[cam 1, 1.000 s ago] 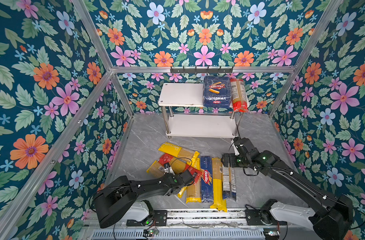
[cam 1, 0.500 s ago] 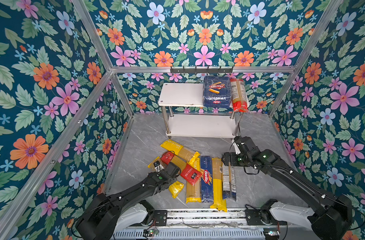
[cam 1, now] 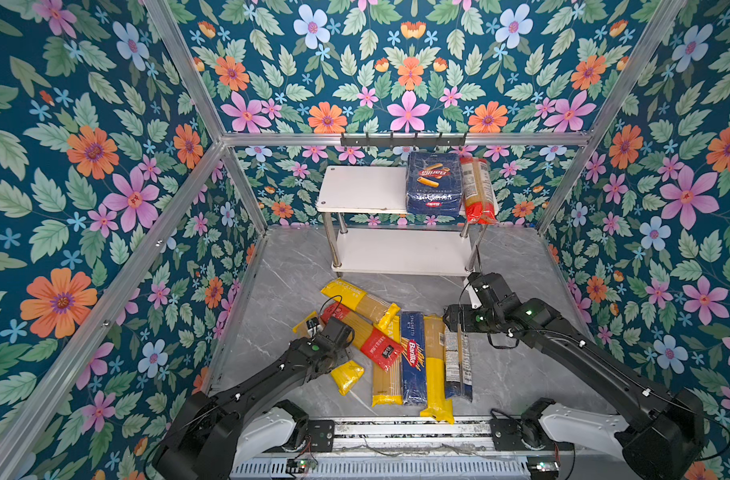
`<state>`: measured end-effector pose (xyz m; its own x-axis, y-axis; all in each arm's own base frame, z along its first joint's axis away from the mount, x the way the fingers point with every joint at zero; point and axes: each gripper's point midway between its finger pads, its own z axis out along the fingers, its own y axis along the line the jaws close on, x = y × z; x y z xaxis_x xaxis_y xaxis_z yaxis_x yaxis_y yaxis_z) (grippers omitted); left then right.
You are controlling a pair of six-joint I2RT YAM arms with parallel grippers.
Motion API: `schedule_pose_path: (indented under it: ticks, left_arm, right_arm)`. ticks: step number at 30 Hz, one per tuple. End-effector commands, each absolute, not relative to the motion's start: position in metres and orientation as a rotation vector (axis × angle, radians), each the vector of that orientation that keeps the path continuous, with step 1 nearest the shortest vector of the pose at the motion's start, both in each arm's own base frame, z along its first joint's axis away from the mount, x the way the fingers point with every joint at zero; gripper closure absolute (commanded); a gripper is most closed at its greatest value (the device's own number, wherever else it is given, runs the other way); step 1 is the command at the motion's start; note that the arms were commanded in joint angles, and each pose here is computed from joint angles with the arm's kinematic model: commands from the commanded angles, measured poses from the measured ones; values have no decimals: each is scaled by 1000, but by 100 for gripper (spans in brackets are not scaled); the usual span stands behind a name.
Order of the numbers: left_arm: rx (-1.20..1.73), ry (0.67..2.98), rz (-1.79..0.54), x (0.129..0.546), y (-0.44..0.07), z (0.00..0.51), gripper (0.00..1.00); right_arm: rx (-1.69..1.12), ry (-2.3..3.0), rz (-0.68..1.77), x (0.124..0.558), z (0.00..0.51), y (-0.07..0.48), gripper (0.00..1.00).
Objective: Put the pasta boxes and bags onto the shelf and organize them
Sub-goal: 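Lift the clear yellow-ended bag upright with the left gripper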
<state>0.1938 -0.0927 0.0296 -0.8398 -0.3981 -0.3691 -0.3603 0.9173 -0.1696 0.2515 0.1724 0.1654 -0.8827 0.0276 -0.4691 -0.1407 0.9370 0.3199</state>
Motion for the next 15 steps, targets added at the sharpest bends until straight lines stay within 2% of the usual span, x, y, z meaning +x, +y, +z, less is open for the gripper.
schedule_pose_path:
  ticks: [1,8,11,15]
  left_arm:
    - [-591,2646,-104,186,-89,36,10]
    - [-552,2670,-60,175,-108,33,7]
    - [-550,2694,-31,170,-113,22,1]
    - [-588,2695,-52,166,-112,14,1]
  right_arm:
    - [-83,2616,481,252,163,174,1]
    - [-85,2620,478,252,158,173,1]
    - [-85,2614,486,250,159,173,1]
    - [-88,2615,461,249,158,167,1]
